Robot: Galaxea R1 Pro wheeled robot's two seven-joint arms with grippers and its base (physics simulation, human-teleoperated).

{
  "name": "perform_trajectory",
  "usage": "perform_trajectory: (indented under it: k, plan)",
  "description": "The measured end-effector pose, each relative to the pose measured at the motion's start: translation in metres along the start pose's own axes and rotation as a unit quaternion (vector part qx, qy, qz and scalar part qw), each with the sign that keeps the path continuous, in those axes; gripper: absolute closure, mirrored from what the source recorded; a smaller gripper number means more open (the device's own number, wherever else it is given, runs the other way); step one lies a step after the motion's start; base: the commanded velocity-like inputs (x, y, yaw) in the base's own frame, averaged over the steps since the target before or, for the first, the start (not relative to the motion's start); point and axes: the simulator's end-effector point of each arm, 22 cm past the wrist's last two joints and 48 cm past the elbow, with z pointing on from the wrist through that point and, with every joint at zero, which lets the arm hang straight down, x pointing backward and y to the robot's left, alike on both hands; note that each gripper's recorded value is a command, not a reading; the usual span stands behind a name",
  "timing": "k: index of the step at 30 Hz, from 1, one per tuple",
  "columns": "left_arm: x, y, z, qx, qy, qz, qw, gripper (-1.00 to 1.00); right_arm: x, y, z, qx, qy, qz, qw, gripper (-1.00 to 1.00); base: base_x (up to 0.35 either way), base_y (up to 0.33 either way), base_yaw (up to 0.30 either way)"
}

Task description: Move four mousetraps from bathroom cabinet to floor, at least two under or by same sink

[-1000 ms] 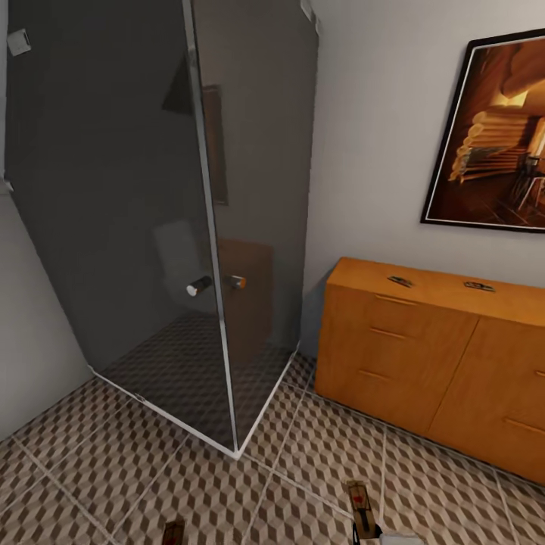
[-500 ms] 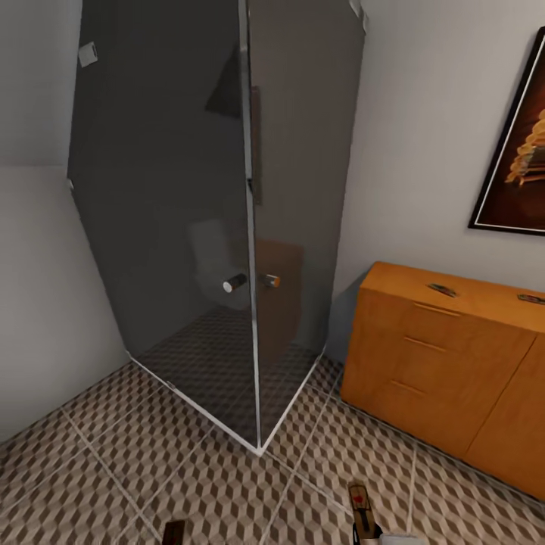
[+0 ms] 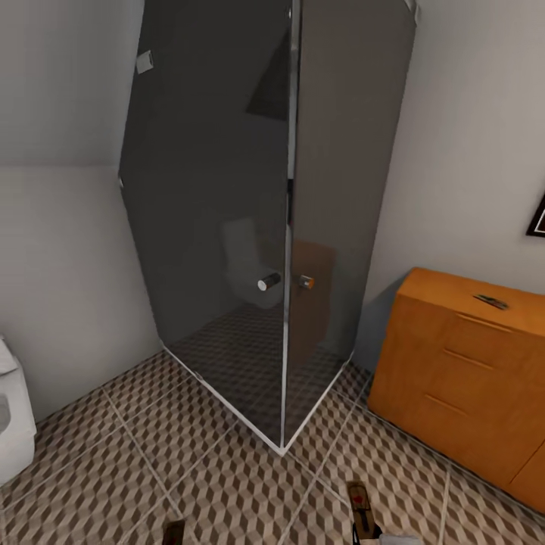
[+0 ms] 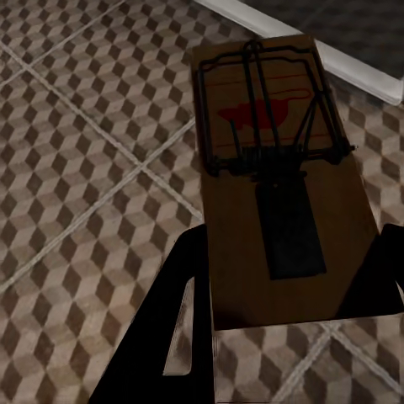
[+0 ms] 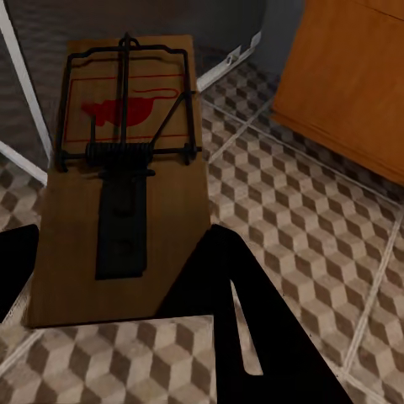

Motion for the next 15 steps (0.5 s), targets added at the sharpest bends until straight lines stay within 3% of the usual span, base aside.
perform_trajectory:
  k: [15]
  plan:
    - [0.0013,0.0002,-0.0004,0.0,0.001,0.0,1.0,1.0,0.0007,0.0006,-0.0002,-0.001,0.001,0.0,1.0,1.0,0.0,0.0,0.267]
